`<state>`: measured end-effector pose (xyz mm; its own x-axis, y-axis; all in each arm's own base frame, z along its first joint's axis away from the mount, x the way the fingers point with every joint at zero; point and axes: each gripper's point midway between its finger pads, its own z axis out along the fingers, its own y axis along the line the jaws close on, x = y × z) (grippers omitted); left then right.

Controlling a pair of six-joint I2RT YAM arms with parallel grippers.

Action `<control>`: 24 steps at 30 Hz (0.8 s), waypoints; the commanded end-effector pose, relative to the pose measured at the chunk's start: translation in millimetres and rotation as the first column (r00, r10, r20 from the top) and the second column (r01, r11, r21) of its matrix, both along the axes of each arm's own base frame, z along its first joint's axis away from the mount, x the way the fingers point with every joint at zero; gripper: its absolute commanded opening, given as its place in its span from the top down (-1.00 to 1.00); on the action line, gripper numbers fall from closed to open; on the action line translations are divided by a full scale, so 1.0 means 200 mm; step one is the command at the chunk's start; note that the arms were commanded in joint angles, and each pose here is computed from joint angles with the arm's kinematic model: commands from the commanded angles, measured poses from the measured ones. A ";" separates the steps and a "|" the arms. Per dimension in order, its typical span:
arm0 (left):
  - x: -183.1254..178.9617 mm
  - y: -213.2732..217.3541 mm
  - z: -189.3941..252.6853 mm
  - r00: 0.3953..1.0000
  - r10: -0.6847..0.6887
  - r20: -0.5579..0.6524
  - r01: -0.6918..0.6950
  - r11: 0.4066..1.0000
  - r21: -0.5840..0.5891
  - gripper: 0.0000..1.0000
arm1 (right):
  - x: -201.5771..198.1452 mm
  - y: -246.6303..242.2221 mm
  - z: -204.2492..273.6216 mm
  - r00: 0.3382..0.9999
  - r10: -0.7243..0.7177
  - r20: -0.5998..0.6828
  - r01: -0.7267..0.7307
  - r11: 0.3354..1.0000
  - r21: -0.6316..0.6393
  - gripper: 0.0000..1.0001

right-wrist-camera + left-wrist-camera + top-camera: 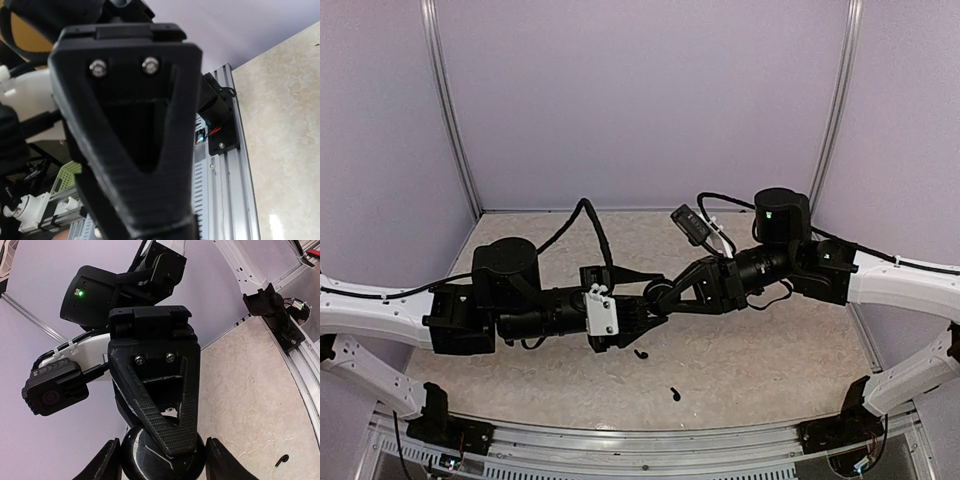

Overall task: Insert the wireless bluetooth earbuds into the charging case
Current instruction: Pass from the right arm to the left, then pass from the left arm to the right

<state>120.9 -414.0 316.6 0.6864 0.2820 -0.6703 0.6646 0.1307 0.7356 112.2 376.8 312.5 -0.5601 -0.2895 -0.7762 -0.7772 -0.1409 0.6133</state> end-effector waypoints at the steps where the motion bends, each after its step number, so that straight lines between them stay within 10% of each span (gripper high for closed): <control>1: 0.03 0.00 0.02 1.000 0.021 -0.006 -0.021 1.000 -0.020 -0.04 | -0.01 -0.02 0.05 1.000 0.007 0.021 -0.008 0.999 0.040 0.70; 6: 0.02 0.02 0.02 1.000 0.001 0.014 -0.001 1.000 -0.003 0.16 | -0.02 -0.02 0.03 1.000 0.007 0.015 -0.007 1.000 0.026 0.37; 24: -0.05 0.04 0.02 0.995 -0.094 0.034 0.093 0.995 0.034 0.22 | -0.02 -0.01 0.02 1.000 0.031 0.002 -0.031 0.999 0.015 0.24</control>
